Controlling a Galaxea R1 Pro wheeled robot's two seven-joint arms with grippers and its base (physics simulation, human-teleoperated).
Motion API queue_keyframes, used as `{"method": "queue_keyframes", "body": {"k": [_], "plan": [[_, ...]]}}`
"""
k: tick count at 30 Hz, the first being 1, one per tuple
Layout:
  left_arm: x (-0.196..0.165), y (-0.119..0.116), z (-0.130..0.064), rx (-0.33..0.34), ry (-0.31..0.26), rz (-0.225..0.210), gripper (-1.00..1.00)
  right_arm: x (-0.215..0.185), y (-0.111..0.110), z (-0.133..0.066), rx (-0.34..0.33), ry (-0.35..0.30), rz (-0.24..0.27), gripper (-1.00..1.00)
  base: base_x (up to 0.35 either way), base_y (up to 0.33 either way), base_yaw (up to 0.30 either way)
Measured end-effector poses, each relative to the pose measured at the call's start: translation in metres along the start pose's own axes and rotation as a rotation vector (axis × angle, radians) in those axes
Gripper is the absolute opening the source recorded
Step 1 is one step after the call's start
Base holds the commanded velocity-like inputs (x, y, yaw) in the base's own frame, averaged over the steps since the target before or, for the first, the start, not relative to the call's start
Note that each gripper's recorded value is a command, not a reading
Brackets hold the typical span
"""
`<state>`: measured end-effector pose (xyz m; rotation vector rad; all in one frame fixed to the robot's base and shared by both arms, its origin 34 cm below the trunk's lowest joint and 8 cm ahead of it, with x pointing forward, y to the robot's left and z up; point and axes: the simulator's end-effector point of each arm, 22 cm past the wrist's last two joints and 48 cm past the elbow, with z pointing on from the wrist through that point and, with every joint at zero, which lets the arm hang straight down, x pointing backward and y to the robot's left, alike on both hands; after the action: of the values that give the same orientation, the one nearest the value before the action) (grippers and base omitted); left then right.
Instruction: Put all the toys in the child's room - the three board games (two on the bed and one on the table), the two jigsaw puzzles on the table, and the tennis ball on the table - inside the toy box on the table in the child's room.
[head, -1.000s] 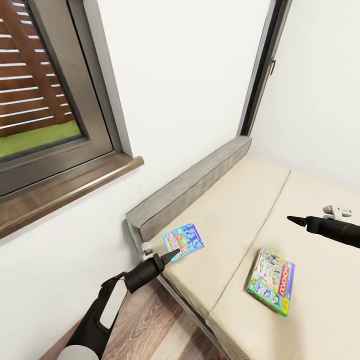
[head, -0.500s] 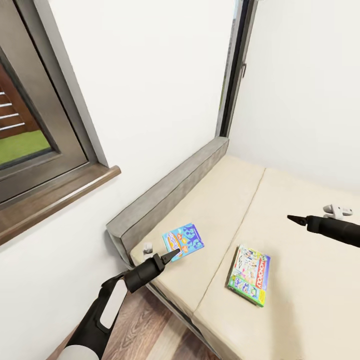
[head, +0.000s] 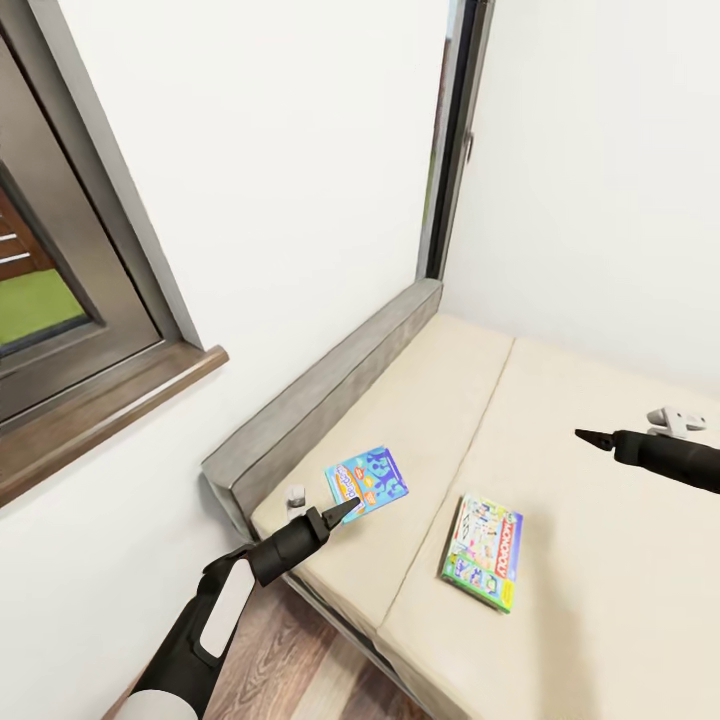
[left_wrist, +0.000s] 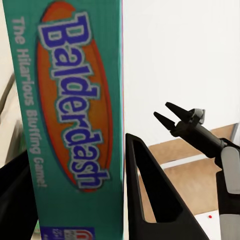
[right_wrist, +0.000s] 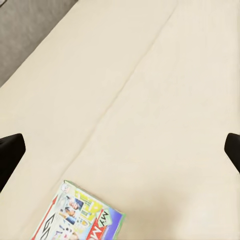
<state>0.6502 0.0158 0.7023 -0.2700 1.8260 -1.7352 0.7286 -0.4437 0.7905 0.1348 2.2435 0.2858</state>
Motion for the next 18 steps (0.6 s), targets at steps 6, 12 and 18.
{"method": "queue_keyframes", "body": {"k": [6, 12, 18], "plan": [[-0.004, -0.010, 0.001, -0.001, 0.000, 0.000, -1.00, -0.010, 0.003, -0.007, 0.000, -0.002, -0.002, 1.00, 0.000, 0.000, -0.022], [-0.008, -0.021, 0.002, -0.001, 0.000, -0.001, -1.00, -0.020, 0.006, -0.013, 0.000, -0.004, -0.003, 1.00, 0.000, 0.000, -0.132], [-0.012, -0.031, 0.003, -0.002, 0.001, 0.000, -1.00, -0.029, 0.009, -0.019, 0.000, -0.004, -0.003, 1.00, 0.000, 0.000, -0.253]]}}
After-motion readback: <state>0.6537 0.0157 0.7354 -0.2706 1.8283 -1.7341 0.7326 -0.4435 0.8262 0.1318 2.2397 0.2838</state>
